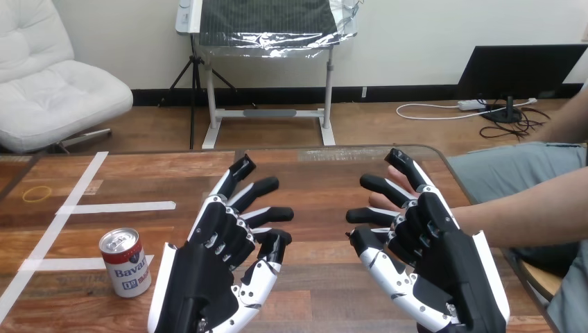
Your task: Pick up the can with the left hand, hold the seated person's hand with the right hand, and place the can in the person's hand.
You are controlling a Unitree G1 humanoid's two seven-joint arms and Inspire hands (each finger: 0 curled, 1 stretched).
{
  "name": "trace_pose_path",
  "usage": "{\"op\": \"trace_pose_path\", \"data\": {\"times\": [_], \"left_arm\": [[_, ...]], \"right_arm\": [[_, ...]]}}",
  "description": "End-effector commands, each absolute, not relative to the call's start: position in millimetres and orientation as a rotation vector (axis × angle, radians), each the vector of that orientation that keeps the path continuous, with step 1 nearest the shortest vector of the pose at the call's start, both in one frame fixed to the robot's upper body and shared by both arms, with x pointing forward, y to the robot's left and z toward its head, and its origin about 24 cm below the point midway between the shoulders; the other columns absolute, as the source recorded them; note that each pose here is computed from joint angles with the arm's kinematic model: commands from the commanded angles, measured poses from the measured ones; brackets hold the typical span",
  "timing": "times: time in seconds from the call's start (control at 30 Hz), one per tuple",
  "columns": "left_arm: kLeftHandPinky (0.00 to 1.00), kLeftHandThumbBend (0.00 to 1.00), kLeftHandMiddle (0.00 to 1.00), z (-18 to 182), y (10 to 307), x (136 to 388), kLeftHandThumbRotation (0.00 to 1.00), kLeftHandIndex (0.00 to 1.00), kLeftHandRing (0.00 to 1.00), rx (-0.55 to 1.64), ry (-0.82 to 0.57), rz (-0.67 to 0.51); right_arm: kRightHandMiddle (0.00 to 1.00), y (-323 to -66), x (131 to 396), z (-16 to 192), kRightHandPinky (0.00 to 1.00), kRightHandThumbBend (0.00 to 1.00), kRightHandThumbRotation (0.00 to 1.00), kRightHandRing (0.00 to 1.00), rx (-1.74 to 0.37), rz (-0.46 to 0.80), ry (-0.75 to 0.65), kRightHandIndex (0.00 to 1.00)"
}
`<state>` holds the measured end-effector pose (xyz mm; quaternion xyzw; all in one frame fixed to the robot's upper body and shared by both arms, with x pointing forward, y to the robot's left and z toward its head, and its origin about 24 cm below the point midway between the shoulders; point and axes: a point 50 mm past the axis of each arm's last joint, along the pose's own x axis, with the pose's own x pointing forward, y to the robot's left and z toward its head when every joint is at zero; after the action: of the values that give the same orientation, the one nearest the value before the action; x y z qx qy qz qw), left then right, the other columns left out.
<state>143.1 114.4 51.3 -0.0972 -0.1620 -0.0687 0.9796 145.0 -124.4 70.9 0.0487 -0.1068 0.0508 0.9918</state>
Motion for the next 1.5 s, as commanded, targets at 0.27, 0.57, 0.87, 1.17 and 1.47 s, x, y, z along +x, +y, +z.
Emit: {"op": "trace_pose_path", "data": {"times": [0.27,0.57,0.87,1.17,1.47], "left_arm": [[0.56,0.33,0.82,70.8,104.0,158.0,0.03,0.86,0.71,-0.267,-0.464,-0.090],[0.54,0.37,0.81,71.0,102.7,157.5,0.05,0.84,0.69,-0.258,-0.468,-0.092],[0.53,0.36,0.82,77.8,107.2,157.3,0.06,0.84,0.69,-0.151,-0.553,-0.066],[0.58,0.38,0.86,86.9,114.9,157.2,0.11,0.85,0.73,-0.130,-0.619,-0.020],[0.60,0.39,0.88,100.8,122.0,156.5,0.14,0.87,0.77,-0.146,-0.691,-0.007]], "right_arm": [[0.82,-124.5,158.7,86.1,0.53,0.42,0.00,0.67,0.142,0.075,-0.325,0.91],[0.82,-125.9,157.5,83.2,0.53,0.42,0.00,0.67,0.135,0.069,-0.315,0.90],[0.82,-127.5,157.0,80.1,0.54,0.43,0.00,0.68,0.124,0.063,-0.312,0.90],[0.81,-129.0,157.3,78.5,0.54,0.44,0.00,0.67,0.108,0.060,-0.316,0.90],[0.81,-129.5,158.1,78.6,0.55,0.45,0.00,0.67,0.107,0.052,-0.315,0.89]]}}
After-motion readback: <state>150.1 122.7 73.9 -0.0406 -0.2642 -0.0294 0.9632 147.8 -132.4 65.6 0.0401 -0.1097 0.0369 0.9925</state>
